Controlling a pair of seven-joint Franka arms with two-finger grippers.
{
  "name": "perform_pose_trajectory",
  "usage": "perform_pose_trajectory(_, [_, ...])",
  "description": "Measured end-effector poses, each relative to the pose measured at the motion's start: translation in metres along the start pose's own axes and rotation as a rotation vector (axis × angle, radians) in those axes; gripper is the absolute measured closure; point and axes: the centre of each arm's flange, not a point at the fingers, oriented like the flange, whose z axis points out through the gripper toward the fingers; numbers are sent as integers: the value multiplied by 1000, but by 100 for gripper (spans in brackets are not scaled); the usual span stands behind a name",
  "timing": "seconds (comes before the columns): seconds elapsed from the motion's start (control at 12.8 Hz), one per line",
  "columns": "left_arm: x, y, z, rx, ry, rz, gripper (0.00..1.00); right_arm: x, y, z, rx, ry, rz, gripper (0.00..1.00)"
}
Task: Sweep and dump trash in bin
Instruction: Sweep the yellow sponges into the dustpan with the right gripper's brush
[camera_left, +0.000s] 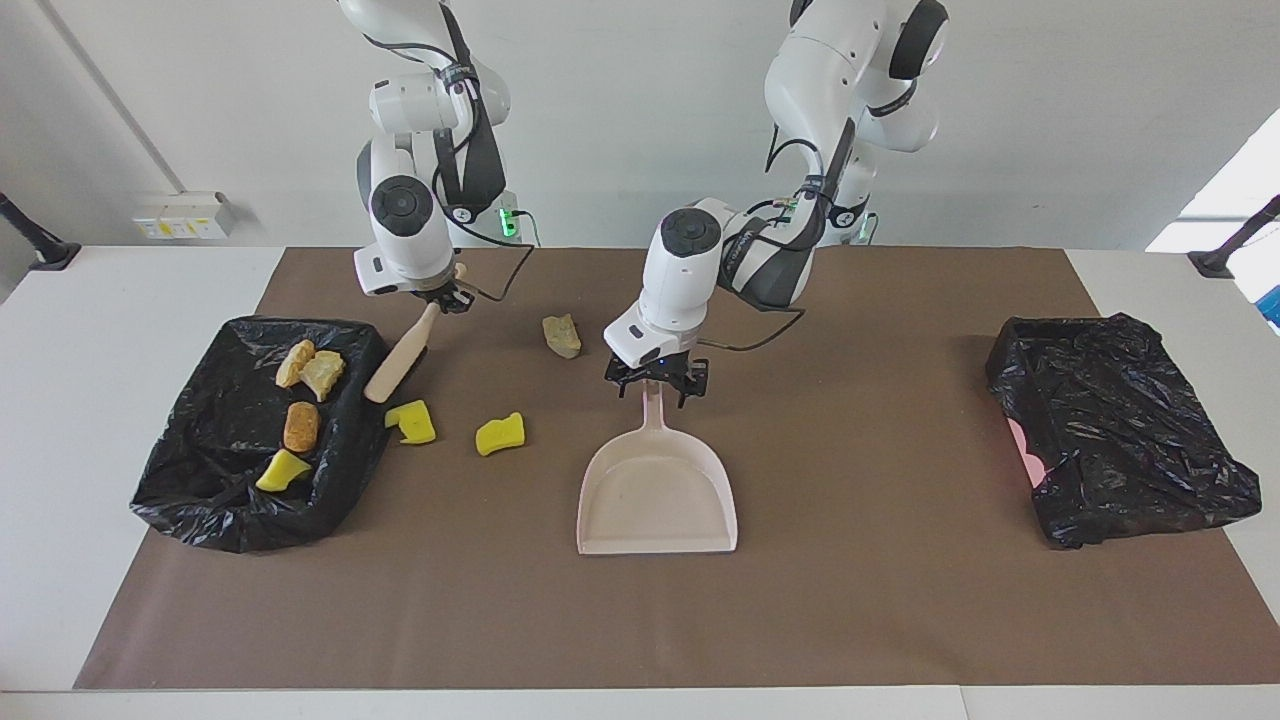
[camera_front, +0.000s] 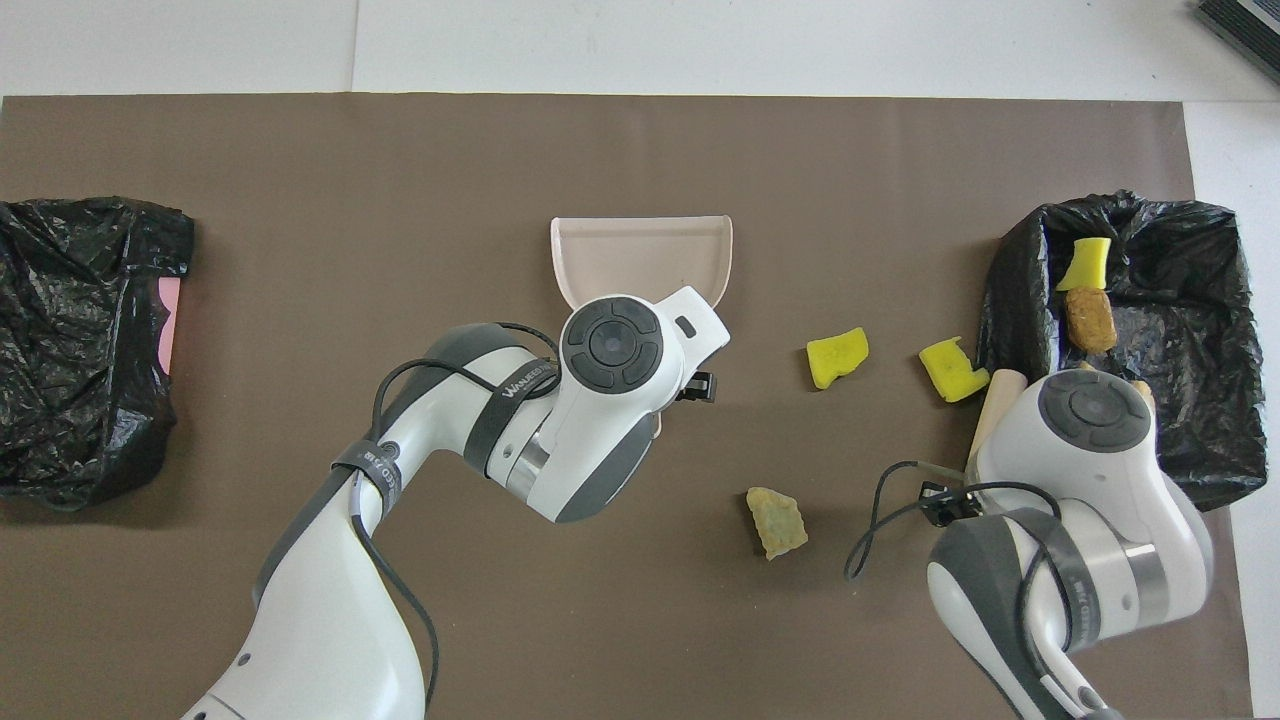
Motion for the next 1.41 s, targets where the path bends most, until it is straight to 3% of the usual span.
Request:
perform_pose_trajectory(0.31, [-4,-4,-3,24,-40,-2,4,-12,-33,4,8,55,-75,74])
perform_pose_trajectory(0.39, [-4,-5,-6,26,-41,-4,15,-22,-48,-1,4,72,-112,74])
perform_pose_trajectory(0.55, [-4,-7,-8,29,-43,-5,47,-40,-76,-17,-4,104,-185,74])
perform_pose_trajectory(0.71, [-3,-9,-9,31,-43,2,68,-41,-90,-48,-5,73,-231,74])
perform_pose_trajectory(0.94, [2,-18,-13,34,-35,96,68,-28,-86,-96,7,56,-327,74])
perform_pose_trajectory(1.18, [16,-58,-39,51,-52,300,68,-11,-74,-98,-28,79,-410,74])
perform_pose_trajectory(1.41, [25,-118,-71,76,-112,517,68,25,-50,-93,-39,126,-499,74])
